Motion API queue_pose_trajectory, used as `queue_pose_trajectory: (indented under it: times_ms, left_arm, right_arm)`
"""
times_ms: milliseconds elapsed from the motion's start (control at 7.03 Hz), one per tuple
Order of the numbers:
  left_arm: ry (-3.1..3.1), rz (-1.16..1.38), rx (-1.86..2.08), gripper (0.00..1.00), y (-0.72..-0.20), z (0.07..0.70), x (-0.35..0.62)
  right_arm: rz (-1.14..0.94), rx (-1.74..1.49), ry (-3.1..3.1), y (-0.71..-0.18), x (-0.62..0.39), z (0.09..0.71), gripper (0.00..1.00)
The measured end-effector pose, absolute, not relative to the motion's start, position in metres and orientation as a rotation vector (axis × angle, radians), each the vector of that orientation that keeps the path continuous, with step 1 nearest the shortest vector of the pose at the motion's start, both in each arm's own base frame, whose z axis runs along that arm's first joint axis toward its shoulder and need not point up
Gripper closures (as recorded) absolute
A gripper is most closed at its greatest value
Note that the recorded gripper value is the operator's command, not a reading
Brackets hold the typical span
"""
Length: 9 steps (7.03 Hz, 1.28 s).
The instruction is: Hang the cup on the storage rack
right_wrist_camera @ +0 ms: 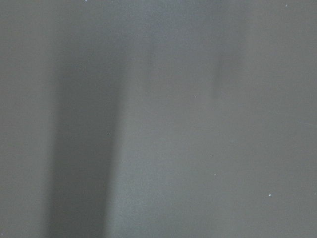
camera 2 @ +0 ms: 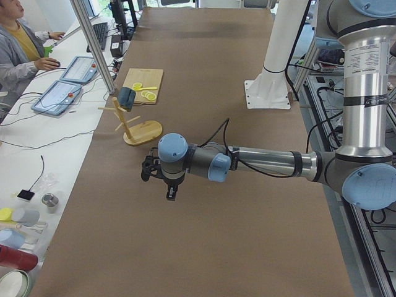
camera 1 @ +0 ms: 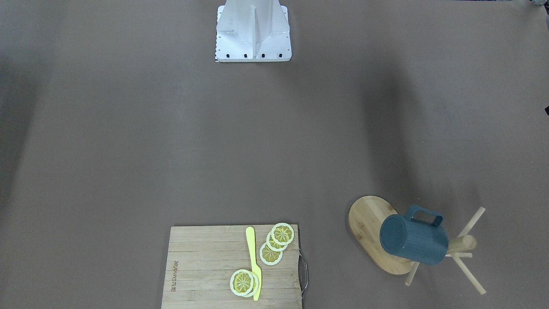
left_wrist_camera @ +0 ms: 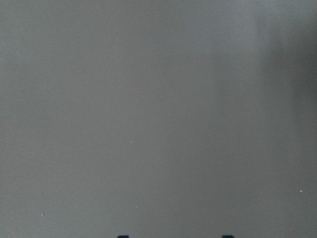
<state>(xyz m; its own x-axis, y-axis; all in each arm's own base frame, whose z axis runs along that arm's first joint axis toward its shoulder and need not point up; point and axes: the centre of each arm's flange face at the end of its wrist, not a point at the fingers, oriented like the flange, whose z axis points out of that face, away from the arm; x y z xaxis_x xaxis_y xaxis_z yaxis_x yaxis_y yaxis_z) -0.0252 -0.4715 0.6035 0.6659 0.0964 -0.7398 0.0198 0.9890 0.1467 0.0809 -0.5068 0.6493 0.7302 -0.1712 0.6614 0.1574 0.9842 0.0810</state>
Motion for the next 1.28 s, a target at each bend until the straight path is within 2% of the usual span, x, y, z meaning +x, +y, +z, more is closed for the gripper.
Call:
queue_pose_trajectory:
  times_ms: [853,1138,1280]
  left_arm:
    - [0.771,0.045,0.136,0.28,-0.471,0.607,-0.031]
    - [0.771,0.053,0.115,0.24,-0.468,0.594,-0.031]
    - [0.769,0.082,0.097,0.02,-0.466,0.592,-0.032]
  right_arm:
    - [-0.183,0.020,-0.734,-0.507,0.078,0.659,0.00]
    - [-0.182,0.017,-0.737,-0.506,0.078,0.660,0.00]
    - [-0.183,0.020,-0.737,-0.506,0.078,0.659,0.00]
